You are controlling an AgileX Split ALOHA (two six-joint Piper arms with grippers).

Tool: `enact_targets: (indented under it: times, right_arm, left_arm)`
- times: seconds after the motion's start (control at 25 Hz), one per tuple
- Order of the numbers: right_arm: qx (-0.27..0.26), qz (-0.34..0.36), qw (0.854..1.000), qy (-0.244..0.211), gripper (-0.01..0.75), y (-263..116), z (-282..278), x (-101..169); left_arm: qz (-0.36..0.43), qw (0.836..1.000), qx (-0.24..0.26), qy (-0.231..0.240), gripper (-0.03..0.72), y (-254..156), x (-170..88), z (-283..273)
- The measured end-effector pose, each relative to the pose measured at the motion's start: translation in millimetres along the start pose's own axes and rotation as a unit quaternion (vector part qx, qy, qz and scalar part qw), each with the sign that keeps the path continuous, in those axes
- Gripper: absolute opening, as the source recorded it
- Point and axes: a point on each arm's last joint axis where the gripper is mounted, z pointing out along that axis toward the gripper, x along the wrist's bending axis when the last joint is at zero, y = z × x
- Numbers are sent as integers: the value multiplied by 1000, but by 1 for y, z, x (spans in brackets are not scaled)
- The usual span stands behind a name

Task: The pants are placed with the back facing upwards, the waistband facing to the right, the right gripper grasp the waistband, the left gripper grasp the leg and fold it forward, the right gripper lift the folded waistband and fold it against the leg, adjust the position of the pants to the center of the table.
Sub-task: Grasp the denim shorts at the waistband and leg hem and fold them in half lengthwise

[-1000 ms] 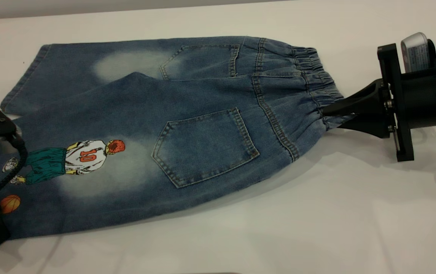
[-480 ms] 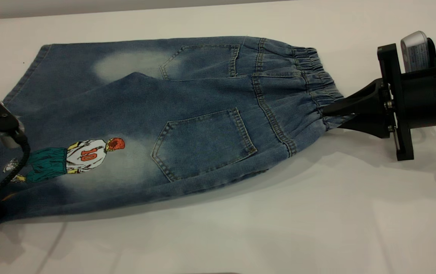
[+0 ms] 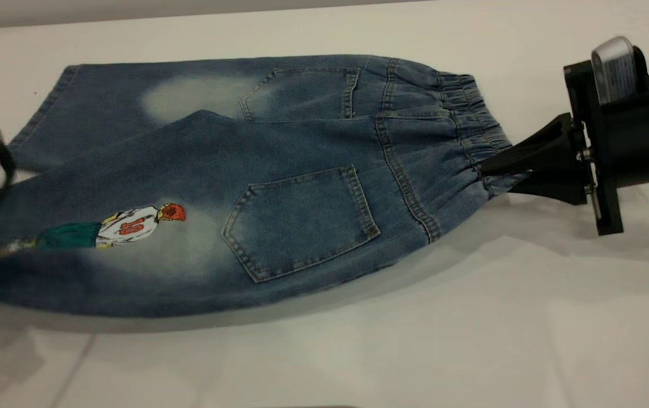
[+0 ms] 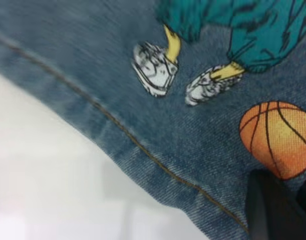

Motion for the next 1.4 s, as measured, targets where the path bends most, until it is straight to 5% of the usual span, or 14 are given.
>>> enact_targets:
  times: [0.28, 0.6, 0.84, 1.4]
  right_arm:
    - [8, -10, 1000, 0, 41, -22, -17, 28]
    - [-38, 111, 993, 24, 41, -20, -20, 33]
    - [-63, 172, 982, 38, 41, 1, -20, 44]
    - [-194, 211, 958, -28, 45, 63, -26, 62]
  left_arm:
    - [-41, 995, -85, 42, 25, 8, 3, -56]
    - [-70, 977, -175, 98, 25, 38, 24, -82]
    - [-71, 976, -179, 103, 25, 77, 52, -62]
    - [-107, 980, -152, 77, 25, 138, 91, 24]
